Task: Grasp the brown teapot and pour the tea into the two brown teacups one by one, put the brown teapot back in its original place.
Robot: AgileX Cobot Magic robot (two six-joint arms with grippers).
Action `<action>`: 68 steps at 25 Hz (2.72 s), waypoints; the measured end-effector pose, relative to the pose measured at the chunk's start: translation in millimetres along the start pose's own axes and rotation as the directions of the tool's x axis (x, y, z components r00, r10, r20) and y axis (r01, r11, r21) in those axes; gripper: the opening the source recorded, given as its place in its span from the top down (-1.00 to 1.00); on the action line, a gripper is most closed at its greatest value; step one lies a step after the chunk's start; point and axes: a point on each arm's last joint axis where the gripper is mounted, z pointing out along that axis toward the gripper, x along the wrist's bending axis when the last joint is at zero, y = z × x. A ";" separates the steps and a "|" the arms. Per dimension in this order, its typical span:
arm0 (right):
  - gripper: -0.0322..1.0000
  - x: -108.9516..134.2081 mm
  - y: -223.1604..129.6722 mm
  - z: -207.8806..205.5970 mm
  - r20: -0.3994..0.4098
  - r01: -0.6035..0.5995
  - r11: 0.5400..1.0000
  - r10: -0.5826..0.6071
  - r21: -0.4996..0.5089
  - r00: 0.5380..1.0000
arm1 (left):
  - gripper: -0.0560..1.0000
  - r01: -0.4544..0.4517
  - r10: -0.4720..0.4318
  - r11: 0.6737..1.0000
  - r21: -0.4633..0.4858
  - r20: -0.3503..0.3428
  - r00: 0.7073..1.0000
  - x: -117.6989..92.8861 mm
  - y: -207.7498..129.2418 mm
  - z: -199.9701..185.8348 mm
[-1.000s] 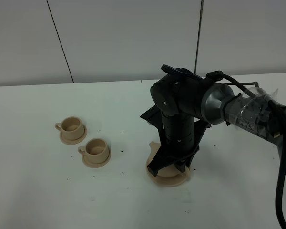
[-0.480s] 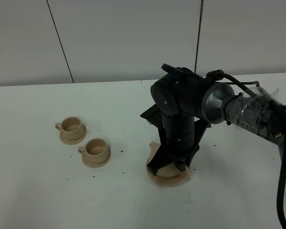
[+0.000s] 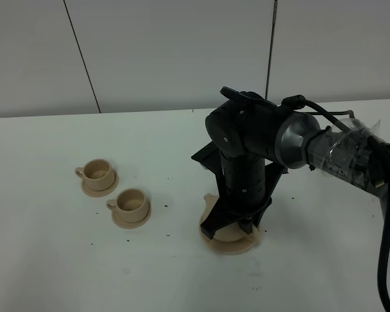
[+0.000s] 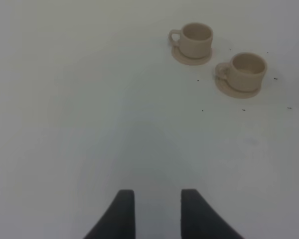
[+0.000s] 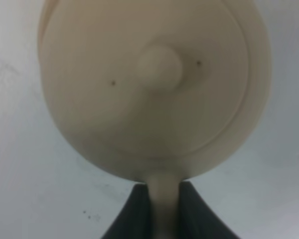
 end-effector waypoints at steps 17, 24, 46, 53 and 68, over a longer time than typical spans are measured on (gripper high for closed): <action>0.76 -0.4 -0.7 -11.2 0.002 0.000 0.999 0.000 -0.033 1.000 | 0.33 -0.001 0.001 1.000 0.000 0.000 1.000 0.0 0.0 0.0; 0.76 -1.5 3.2 -31.0 0.012 0.005 0.989 -0.004 -0.151 1.000 | 0.33 -0.001 0.001 1.000 0.000 0.000 1.000 0.0 0.0 0.0; 0.76 3.1 15.6 -39.1 -0.013 0.092 0.951 -0.100 -0.295 0.995 | 0.33 -0.001 0.001 1.000 0.000 0.000 1.000 0.0 0.0 0.0; 0.76 2.7 18.0 -39.9 0.013 0.150 0.935 -0.154 -0.321 0.988 | 0.33 -0.001 0.001 1.000 0.000 0.000 1.000 0.0 0.0 0.0; 0.76 -2.4 46.6 -48.3 0.096 0.264 0.887 -0.246 -0.380 0.965 | 0.33 -0.002 0.002 1.000 0.000 0.000 1.000 0.0 0.0 0.0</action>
